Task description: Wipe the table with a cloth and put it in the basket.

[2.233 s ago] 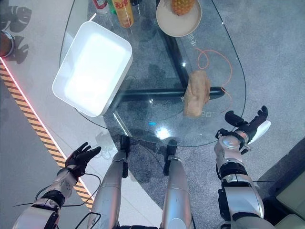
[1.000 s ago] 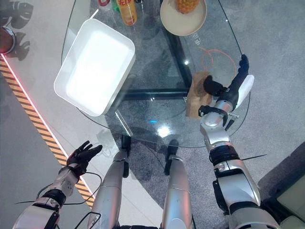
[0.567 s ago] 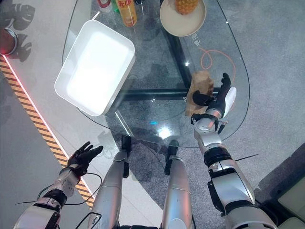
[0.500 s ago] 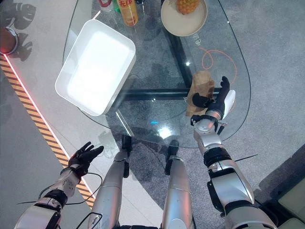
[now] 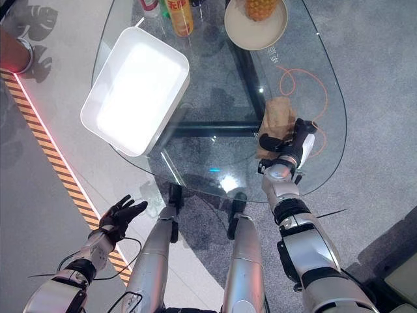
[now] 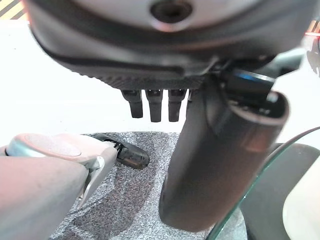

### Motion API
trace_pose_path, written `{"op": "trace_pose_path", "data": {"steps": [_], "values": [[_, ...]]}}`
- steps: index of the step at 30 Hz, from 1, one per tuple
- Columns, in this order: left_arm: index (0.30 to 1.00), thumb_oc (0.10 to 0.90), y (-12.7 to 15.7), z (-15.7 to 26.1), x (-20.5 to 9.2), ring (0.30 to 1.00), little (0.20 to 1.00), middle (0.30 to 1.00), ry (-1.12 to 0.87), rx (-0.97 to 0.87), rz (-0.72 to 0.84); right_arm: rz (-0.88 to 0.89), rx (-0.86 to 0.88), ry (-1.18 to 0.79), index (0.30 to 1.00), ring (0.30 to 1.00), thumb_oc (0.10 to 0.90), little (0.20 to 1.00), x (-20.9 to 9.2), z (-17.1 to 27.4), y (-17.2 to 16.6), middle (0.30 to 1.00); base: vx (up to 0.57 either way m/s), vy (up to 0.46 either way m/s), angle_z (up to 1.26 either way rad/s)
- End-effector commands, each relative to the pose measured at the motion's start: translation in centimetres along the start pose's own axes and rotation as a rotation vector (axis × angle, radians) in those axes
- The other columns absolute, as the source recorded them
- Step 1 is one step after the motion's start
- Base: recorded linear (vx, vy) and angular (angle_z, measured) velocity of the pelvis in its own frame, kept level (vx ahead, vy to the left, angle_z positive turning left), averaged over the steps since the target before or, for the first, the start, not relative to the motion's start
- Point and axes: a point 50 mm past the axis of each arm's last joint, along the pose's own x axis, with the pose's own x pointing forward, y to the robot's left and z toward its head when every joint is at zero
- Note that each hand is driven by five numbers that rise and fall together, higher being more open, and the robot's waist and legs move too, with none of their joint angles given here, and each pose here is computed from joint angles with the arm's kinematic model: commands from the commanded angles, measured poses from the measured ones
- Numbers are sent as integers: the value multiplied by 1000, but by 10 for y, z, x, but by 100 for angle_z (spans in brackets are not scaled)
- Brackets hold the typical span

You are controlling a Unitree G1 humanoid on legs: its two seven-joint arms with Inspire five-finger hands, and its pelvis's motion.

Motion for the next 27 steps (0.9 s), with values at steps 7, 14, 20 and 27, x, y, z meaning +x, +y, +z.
{"op": "trace_pose_path", "data": {"steps": [7,14,20,27], "values": [[900,800,-1,-4,0,900,900,900,-22,20,28,-35,117,-68,900,900,800,900,4,24,-2,900,0,0,0],[900,800,-2,-6,-1,900,900,900,-26,10,32,-24,177,-95,900,900,800,900,-7,24,6,900,0,0,0],[900,800,-3,-7,-2,900,900,900,-36,-1,34,10,187,-101,900,900,800,900,-21,17,13,900,0,0,0],[900,800,-2,-8,-3,900,900,900,-39,-9,42,19,172,-96,900,900,800,900,-27,7,15,900,0,0,0]]}}
